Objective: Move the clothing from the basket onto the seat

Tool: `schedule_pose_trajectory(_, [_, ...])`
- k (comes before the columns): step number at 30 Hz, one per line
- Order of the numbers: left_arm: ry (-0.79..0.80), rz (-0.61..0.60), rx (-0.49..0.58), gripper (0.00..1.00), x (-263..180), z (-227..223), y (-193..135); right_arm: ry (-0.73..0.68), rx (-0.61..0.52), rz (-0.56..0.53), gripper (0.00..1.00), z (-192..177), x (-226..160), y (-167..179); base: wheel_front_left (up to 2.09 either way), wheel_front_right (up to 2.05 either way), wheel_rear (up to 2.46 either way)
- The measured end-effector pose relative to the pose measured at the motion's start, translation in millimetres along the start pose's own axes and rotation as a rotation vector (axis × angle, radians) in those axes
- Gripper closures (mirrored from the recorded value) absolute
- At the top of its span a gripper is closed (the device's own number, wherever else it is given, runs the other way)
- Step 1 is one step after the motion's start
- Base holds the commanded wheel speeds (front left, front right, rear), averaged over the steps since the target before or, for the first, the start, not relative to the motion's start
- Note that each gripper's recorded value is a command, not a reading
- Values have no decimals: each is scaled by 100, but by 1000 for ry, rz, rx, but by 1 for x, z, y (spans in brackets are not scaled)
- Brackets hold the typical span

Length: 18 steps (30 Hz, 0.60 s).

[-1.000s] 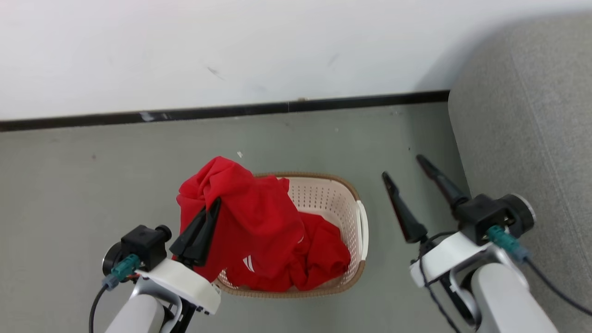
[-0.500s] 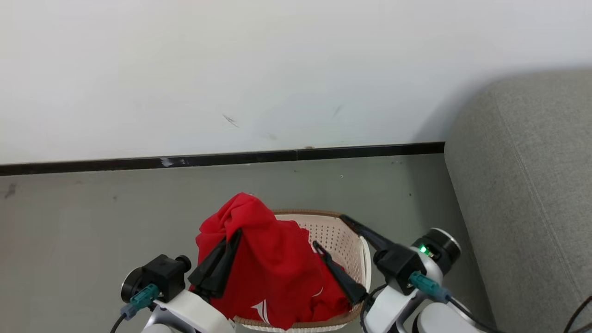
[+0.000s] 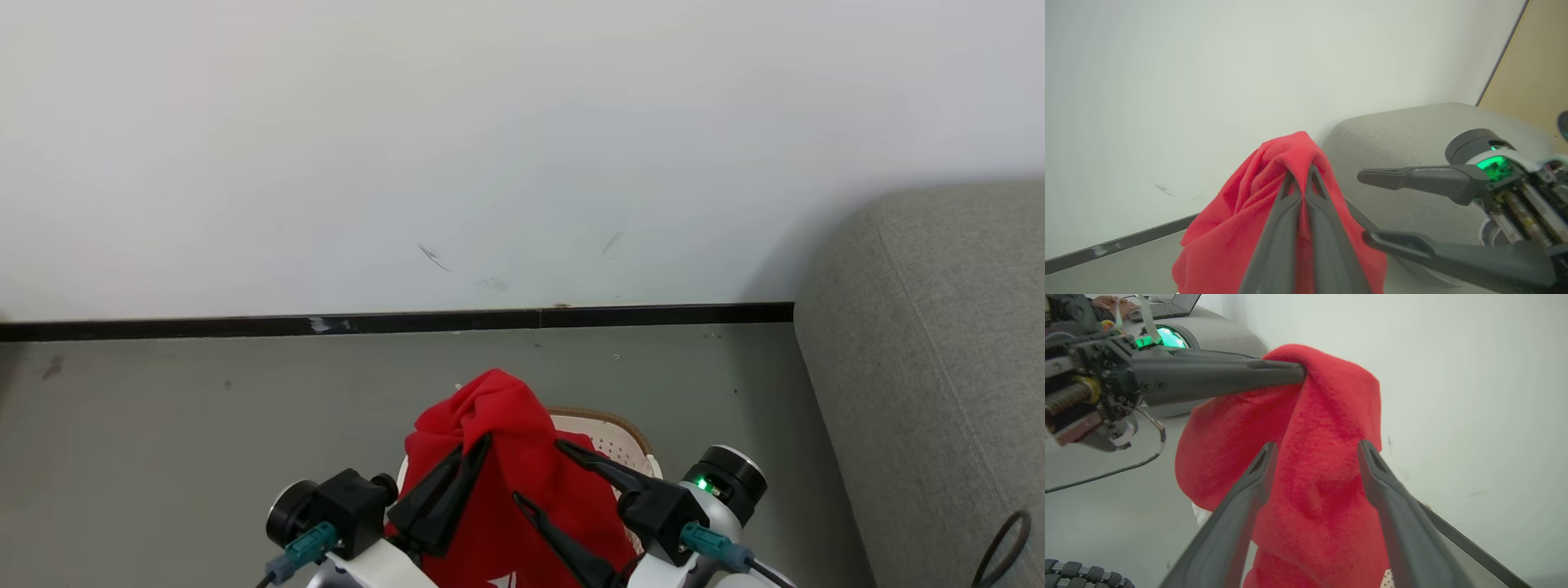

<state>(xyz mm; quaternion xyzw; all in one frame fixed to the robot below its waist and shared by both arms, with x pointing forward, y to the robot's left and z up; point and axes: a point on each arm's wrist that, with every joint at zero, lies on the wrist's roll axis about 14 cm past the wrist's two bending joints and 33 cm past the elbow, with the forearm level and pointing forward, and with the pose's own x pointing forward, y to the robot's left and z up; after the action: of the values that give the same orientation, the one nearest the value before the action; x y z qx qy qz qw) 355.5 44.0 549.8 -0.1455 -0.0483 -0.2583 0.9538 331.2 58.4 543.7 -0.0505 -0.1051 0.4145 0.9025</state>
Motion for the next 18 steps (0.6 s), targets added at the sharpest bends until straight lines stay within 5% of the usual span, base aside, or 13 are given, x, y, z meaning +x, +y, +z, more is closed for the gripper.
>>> schedule_pose_trajectory(15, [-22,-150,-36,100,-13,22,-58,-16,-9,7,0,8,1,4,0,0,0])
schedule_pose_trajectory(16, [-22,-153,-42,100,-14,22,-59,-11,-2,10,51,7,0,6,0,0,0])
schedule_pose_trajectory(18, [-14,-156,-45,100,-16,21,-59,0,18,15,100,3,-2,10,0,0,0])
